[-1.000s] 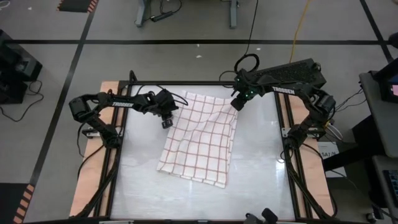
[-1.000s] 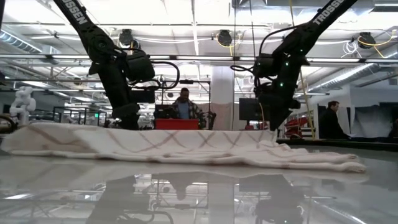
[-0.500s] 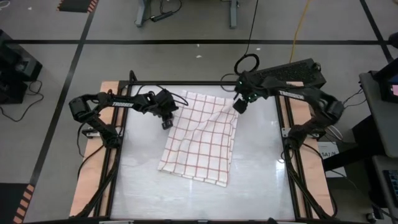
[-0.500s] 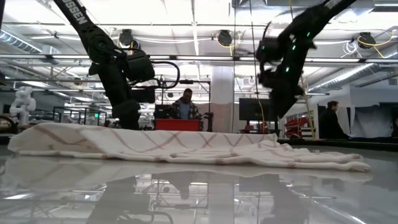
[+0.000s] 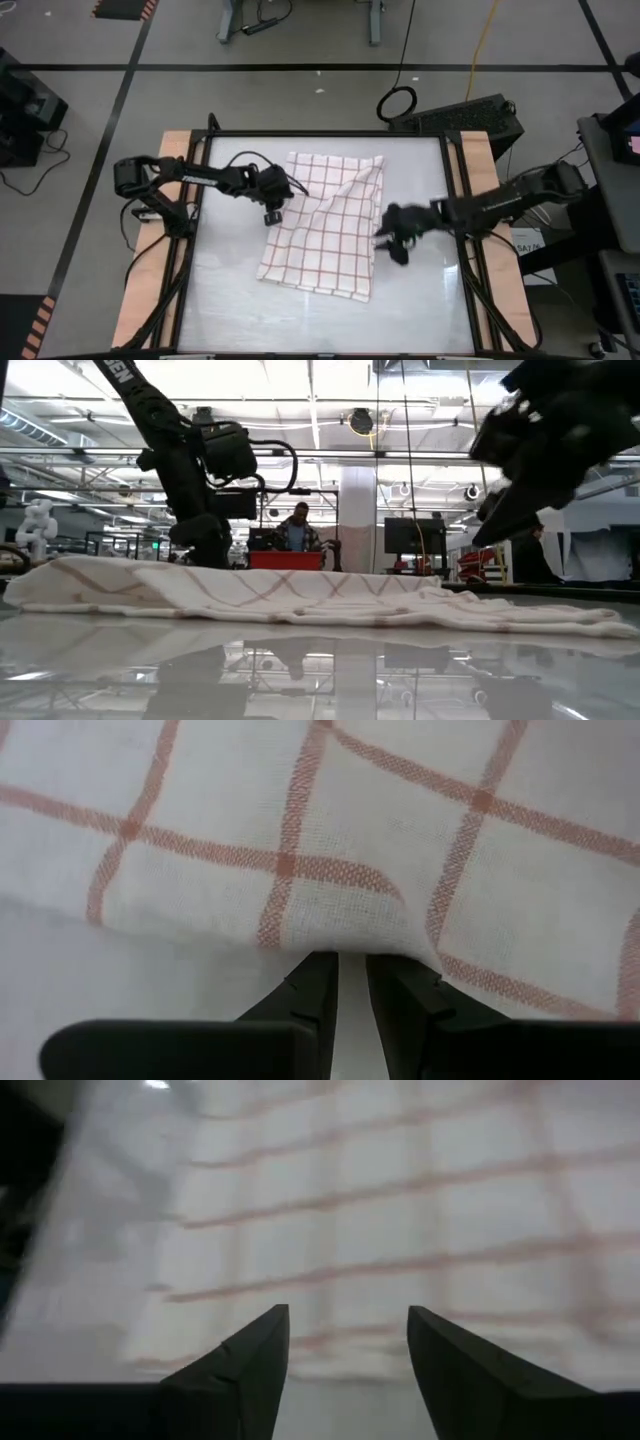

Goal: Roll towel
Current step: Fold the white checkered towel

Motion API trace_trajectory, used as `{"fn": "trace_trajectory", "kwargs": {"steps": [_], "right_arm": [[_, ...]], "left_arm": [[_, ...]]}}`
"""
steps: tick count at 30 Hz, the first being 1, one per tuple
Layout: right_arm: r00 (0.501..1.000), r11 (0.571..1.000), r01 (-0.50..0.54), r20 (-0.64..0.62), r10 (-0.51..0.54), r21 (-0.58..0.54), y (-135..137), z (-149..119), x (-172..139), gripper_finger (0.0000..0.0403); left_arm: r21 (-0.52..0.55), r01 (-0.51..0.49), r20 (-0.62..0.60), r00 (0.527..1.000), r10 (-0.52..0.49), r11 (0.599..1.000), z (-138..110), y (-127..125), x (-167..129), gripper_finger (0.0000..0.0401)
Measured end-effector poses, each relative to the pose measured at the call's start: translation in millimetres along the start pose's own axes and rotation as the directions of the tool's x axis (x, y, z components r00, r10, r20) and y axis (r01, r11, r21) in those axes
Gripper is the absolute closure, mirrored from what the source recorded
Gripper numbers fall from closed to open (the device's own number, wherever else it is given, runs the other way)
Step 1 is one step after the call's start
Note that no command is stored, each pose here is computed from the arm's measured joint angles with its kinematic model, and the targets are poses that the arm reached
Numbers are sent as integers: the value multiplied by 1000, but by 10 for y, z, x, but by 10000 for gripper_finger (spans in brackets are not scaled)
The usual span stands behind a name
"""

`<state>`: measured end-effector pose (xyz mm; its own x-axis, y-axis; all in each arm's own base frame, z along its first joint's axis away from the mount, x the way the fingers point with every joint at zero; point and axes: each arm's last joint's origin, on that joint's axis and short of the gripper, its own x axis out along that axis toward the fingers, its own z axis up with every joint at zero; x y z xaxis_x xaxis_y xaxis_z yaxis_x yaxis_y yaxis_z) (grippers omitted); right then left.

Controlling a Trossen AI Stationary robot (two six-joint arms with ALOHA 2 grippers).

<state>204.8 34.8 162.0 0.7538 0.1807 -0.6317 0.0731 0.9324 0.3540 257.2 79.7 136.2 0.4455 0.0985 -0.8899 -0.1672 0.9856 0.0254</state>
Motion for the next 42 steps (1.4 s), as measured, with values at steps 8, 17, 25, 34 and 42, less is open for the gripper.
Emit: {"fn": "trace_trajectory", "kwargs": {"steps": [8, 17, 25, 34, 42], "right_arm": [[997, 964, -57, -65, 42, -258, 585, -362, 228, 211], [990, 914, -56, -138, 0, -401, 1031, -541, 563, 211], [986, 887, 17, -141, -93, -461, 1262, -642, 791, 241], [974, 890, 39, -183, -136, -455, 1420, -615, 682, 301], [964, 898, 61, -207, -166, -436, 1393, -645, 673, 271]], "left_arm": [[-56, -183, -184, 968, 170, 982, -138, -212, -31, 335], [-95, -255, -256, 940, 224, 962, -263, -447, -200, 335], [-70, -214, -70, 975, 209, 974, -144, -763, -286, 335], [-43, -233, -102, 968, 228, 971, -169, -813, -125, 335], [-47, -240, -87, 968, 235, 970, -138, -836, 41, 335]]}}
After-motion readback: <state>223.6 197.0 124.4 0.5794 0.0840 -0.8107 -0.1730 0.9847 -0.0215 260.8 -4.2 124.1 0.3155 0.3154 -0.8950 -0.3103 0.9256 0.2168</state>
